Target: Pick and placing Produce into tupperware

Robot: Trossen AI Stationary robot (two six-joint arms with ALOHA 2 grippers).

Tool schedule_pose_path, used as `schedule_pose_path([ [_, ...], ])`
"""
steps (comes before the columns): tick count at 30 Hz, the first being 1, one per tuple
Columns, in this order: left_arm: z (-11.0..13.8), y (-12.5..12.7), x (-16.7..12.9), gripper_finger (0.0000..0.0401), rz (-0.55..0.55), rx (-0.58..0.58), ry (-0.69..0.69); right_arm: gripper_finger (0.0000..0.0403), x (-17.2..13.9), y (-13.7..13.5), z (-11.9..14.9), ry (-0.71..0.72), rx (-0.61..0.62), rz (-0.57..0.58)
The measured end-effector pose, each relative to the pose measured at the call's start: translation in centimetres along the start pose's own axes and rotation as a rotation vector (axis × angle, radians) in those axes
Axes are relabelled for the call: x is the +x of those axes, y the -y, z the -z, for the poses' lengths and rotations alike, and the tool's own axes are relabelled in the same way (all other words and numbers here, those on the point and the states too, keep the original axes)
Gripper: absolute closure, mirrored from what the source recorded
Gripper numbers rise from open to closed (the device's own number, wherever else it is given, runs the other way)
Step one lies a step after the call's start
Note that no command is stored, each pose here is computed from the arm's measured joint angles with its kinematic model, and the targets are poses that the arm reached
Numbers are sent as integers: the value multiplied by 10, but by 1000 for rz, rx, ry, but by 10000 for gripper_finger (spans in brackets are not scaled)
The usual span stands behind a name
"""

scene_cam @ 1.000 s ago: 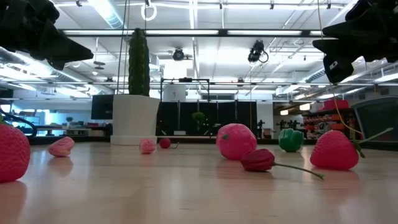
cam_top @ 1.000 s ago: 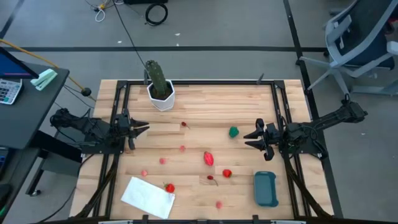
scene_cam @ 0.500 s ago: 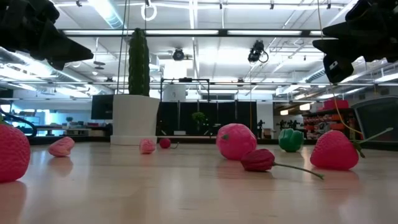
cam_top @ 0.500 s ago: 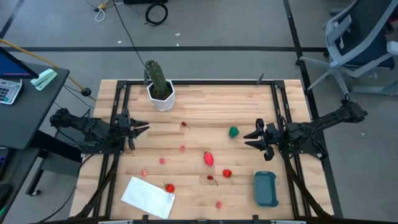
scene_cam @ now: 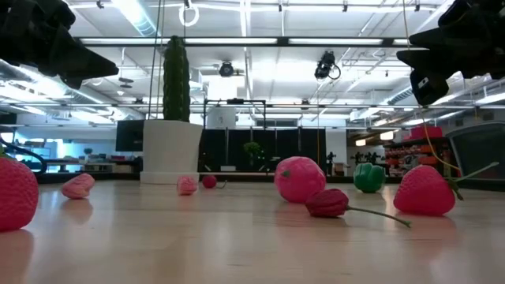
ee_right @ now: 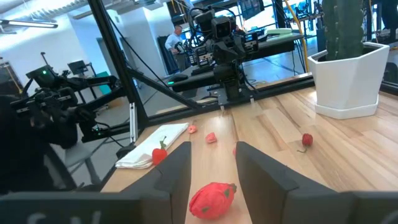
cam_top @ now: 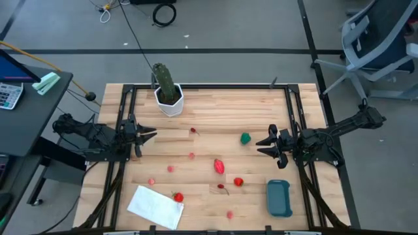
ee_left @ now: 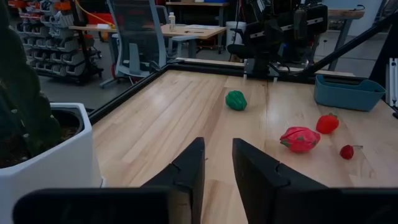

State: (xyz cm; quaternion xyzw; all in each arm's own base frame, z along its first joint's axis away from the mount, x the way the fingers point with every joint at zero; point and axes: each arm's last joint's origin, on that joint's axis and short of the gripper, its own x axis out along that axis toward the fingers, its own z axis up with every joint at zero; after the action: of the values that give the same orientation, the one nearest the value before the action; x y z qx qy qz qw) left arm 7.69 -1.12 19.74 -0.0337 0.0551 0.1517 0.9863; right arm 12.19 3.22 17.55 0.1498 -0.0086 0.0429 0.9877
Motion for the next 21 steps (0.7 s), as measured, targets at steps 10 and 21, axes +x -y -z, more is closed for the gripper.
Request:
schedule_pose_path([
  [10,0,0,0,316,0,37,0,268,0,0,0,0,-17,0],
  [21,0,0,0,313,0,45,0,268,0,0,0,-1,-315,3],
])
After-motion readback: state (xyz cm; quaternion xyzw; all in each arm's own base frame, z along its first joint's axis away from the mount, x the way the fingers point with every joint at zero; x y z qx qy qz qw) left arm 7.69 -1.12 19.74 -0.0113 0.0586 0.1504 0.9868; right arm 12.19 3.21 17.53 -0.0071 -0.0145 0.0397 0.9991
